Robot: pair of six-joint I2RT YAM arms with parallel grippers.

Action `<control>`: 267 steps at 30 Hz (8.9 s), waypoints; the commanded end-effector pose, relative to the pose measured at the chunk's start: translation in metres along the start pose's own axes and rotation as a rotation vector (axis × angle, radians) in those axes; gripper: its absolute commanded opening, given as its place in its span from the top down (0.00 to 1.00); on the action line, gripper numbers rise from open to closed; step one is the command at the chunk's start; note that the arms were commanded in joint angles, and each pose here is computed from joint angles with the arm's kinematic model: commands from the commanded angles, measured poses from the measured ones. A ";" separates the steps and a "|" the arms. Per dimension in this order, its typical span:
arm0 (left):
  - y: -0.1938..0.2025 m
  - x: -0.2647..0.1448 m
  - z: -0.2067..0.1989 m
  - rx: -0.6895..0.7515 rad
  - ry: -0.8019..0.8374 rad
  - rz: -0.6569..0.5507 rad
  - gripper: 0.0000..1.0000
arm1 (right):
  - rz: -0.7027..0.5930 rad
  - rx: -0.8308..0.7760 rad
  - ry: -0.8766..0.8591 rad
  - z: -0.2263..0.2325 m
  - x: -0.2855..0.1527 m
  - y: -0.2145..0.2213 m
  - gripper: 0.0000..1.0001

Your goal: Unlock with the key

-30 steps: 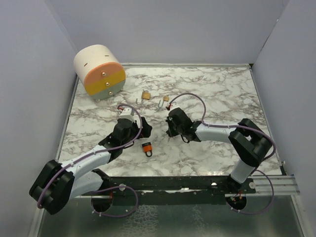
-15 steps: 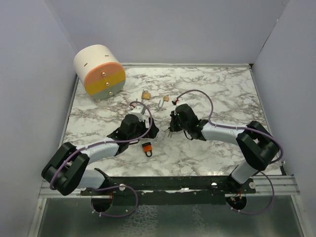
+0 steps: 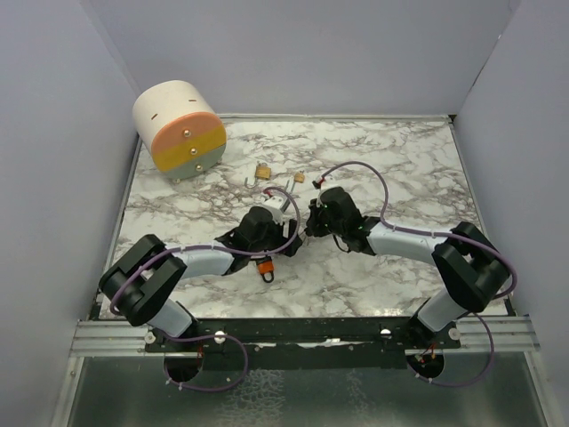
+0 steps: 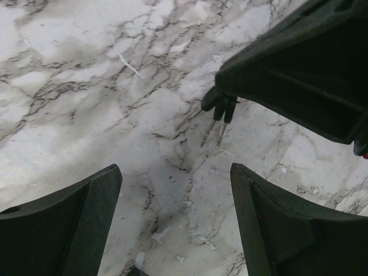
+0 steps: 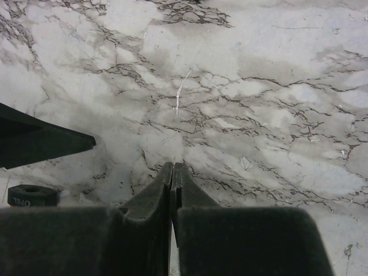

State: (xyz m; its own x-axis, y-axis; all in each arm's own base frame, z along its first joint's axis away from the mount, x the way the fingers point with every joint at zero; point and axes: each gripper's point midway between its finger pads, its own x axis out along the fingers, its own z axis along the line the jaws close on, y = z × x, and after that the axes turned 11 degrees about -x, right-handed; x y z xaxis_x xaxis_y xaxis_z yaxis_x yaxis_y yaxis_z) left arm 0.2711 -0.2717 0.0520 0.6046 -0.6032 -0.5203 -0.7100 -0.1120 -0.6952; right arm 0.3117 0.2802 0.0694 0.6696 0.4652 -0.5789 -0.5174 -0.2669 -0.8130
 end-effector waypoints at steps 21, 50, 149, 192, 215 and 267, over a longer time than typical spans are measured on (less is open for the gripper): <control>-0.040 -0.027 -0.041 0.093 0.177 -0.246 0.15 | -0.513 -0.303 -0.137 0.013 -0.103 -0.097 0.99; -0.061 -0.060 -0.038 0.021 0.213 -0.456 0.17 | -0.313 -0.306 -0.255 0.031 -0.079 -0.065 0.99; -0.050 -0.082 -0.035 0.044 0.218 -0.415 0.19 | -0.204 0.086 -0.274 0.009 -0.024 -0.037 0.99; -0.057 -0.043 -0.077 0.060 0.380 -0.330 0.27 | -0.456 0.165 -0.178 -0.017 -0.085 -0.074 0.99; 0.028 -0.097 0.040 -0.386 -0.277 -0.139 0.30 | -0.414 0.210 -0.128 -0.028 -0.072 -0.049 0.99; 0.098 -0.072 0.035 -0.052 -0.442 0.214 0.21 | -0.388 0.214 -0.115 -0.031 -0.067 -0.040 0.99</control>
State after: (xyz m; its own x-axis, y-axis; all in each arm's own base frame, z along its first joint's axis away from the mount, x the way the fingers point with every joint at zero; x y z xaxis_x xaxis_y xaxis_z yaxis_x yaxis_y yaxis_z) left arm 0.1966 -0.2467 0.0252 0.5922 -0.3128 -0.7426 -0.8024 -0.1448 -0.5789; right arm 0.2987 0.2366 0.1362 0.7592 0.6072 -0.2344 -0.3693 0.1054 -0.9233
